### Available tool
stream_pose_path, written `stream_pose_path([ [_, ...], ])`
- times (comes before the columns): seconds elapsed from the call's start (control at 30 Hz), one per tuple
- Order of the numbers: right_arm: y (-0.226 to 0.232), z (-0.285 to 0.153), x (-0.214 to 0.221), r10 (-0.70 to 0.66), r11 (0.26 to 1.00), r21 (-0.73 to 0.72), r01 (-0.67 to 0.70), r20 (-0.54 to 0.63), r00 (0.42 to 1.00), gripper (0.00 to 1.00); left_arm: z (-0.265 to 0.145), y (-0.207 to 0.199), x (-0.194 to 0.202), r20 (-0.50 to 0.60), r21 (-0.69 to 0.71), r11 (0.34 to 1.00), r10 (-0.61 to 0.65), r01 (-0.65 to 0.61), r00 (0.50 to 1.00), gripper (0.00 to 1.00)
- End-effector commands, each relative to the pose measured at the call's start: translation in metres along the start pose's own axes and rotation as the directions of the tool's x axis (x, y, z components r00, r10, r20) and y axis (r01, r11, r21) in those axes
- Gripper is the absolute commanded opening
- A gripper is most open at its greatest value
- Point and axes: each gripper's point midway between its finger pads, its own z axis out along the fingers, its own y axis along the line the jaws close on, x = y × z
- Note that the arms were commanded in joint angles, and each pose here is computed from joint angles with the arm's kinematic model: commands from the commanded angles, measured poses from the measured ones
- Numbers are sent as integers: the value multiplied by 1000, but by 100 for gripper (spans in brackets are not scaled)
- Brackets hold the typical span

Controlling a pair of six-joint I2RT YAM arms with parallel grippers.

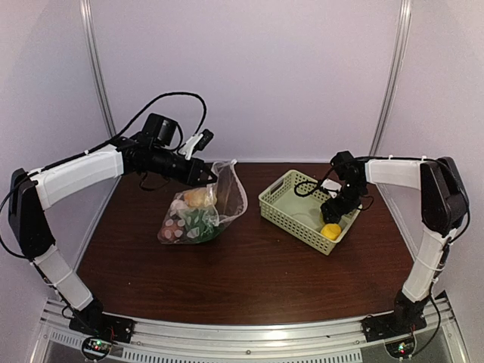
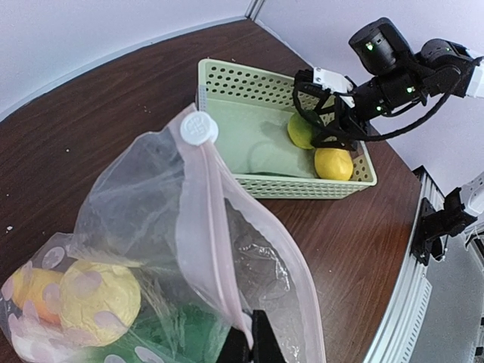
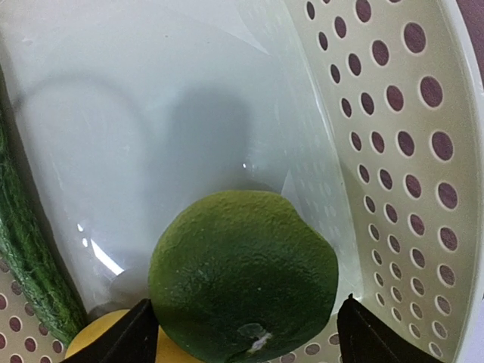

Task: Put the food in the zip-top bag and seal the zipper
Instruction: Pick up the fake fruit from the bin.

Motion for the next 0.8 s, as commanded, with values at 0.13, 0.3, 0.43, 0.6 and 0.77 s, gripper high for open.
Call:
stream_pose_path([
  [0.13, -10, 6, -11, 33, 999, 5, -33, 24, 999, 78, 6, -4, -2, 17, 22, 1000, 17, -18, 1000, 0],
  [0.3, -7, 3, -14, 26, 1000, -17, -25, 39, 999, 64, 8, -5, -1, 14, 24, 1000, 18, -19, 1000, 0],
  [0.43, -7, -19, -20, 21, 1000, -14, -20, 91, 996, 57, 7, -6, -1, 15, 25, 999, 22, -22, 1000, 0],
  [0.6, -3, -77, -40, -12, 999, -31, 20, 239, 971, 54, 8, -6, -1, 14, 25, 999, 22, -22, 1000, 0],
  [0.77, 37, -133, -65, -85, 985, -105, 135, 387, 918, 53, 8, -5, -1, 14, 25, 999, 24, -25, 1000, 0],
])
